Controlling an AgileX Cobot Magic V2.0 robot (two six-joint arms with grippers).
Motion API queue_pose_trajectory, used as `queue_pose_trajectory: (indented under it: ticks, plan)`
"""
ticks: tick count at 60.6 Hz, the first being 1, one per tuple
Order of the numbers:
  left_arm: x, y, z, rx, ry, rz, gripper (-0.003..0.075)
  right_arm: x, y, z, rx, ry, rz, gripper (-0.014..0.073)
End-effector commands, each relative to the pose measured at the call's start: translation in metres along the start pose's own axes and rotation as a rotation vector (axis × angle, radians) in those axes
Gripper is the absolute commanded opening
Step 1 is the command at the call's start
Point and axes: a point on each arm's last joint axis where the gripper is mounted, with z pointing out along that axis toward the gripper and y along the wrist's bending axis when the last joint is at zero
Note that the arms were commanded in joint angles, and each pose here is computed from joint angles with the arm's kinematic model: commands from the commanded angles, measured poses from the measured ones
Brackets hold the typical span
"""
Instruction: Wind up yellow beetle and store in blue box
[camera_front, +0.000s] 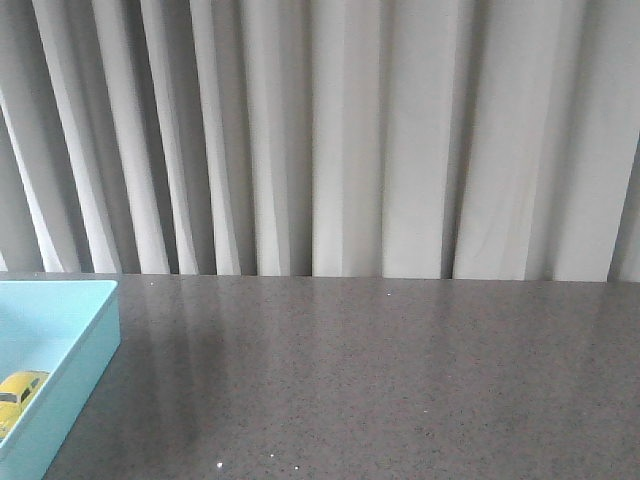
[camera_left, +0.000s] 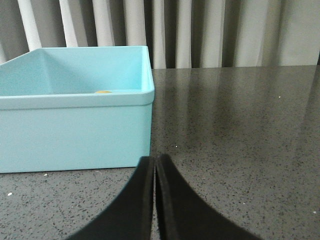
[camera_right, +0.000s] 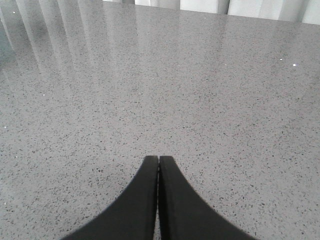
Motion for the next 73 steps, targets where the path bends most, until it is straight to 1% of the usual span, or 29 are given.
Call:
queue_pose_trajectory:
  ticks: [1,41,47,54,62,66,73]
  plan:
    - [-0.008,0.0,0.0,0.005,-0.07,-0.017,-0.0002,-0.013,-0.002,-0.003,0.02,-0.084,0.005,-0.0007]
    - [-0.008,0.0,0.0,0.005,-0.07,-0.017,-0.0002,-0.013,-0.002,-0.003,0.02,-0.084,0.005,-0.0007]
    - [-0.008,0.0,0.0,0.005,-0.069,-0.017,-0.0002,-0.01,-0.001,-0.006,0.023,-0.101,0.003,-0.0007]
    - [-0.008,0.0,0.0,0.005,-0.069,-0.017,-0.0002,0.005,0.001,-0.014,0.027,-0.137,-0.002,-0.0007]
    - [-0.008,0.0,0.0,0.005,-0.069,-0.017,-0.0002,0.039,-0.001,-0.013,0.069,-0.215,-0.016,-0.0007]
    - [-0.008,0.0,0.0,0.005,-0.069,-0.017,-0.0002,0.06,-0.002,-0.008,0.088,-0.259,0.015,-0.0007]
    - [-0.008,0.0,0.0,0.005,-0.069,-0.017,-0.0002,0.091,-0.005,0.002,0.105,-0.324,0.127,-0.0007]
